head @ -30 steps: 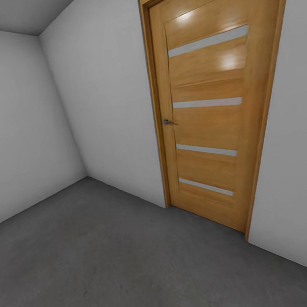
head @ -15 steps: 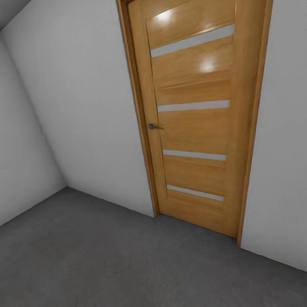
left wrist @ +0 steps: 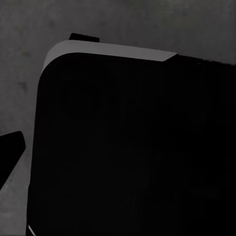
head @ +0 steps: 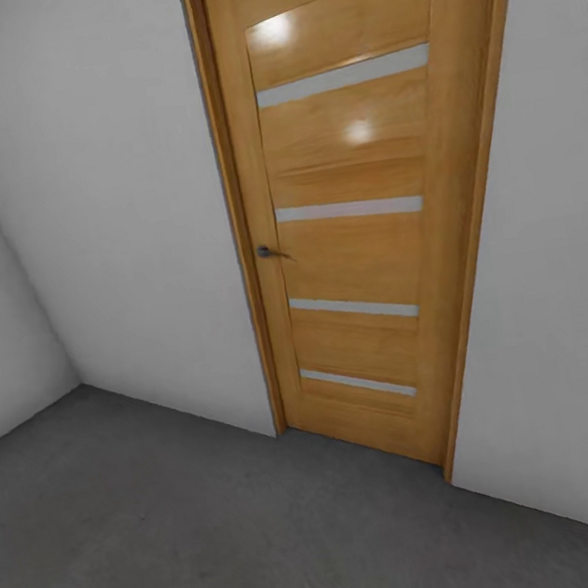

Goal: Move the two storage containers from the living room to the garage. In the garage, place one container on the floor and stack the other container on top of it (either order is fine).

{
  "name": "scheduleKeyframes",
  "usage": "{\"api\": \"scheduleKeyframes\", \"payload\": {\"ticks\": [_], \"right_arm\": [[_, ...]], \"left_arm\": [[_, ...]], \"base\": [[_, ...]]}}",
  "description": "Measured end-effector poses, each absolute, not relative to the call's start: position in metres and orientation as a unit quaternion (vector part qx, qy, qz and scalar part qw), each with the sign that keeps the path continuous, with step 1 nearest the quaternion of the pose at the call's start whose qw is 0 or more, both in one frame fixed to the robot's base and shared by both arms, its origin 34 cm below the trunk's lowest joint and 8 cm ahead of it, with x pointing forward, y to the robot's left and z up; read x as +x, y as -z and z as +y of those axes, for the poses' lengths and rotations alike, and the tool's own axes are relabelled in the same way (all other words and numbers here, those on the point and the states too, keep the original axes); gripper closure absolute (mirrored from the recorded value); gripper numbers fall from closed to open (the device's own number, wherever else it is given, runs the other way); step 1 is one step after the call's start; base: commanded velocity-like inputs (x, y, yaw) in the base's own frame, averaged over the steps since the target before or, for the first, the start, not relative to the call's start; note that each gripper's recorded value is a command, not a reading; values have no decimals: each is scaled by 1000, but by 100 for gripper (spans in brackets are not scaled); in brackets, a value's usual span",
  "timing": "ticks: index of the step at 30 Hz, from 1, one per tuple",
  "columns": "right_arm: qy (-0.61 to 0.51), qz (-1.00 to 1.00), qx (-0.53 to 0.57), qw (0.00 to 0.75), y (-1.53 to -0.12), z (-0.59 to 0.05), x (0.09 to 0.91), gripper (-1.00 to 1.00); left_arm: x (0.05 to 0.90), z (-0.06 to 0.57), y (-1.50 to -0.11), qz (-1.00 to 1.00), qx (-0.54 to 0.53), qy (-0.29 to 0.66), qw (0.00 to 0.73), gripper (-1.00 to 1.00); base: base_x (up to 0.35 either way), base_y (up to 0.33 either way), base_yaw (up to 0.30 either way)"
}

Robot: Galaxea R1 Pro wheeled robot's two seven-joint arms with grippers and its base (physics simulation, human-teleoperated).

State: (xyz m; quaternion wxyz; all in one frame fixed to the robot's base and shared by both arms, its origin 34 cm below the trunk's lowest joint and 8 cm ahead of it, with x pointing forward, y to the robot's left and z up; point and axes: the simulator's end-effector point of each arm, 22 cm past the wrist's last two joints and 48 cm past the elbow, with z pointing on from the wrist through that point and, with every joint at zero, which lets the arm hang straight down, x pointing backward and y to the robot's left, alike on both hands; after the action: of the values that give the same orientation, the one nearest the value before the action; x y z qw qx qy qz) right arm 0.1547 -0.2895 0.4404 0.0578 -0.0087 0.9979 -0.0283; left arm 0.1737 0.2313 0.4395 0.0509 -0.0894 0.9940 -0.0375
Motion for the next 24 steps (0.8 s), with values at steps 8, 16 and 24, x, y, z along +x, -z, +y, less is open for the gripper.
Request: {"api": "scheduleKeyframes", "payload": {"ticks": [8,16,24], "right_arm": [[28,998,-9,58,-440,-289,155,-100],[28,998,-9,58,-440,-289,155,-100],[28,998,-9,59,-440,-290,155,-100]], "left_arm": [[174,231,-440,994,-89,38,51,-100],[174,230,-440,994,-89,39,51,-100],[173,231,-439,994,-89,39,50,-100]], "base": [[276,255,-248],[269,261,-248],[287,215,-248]]}}
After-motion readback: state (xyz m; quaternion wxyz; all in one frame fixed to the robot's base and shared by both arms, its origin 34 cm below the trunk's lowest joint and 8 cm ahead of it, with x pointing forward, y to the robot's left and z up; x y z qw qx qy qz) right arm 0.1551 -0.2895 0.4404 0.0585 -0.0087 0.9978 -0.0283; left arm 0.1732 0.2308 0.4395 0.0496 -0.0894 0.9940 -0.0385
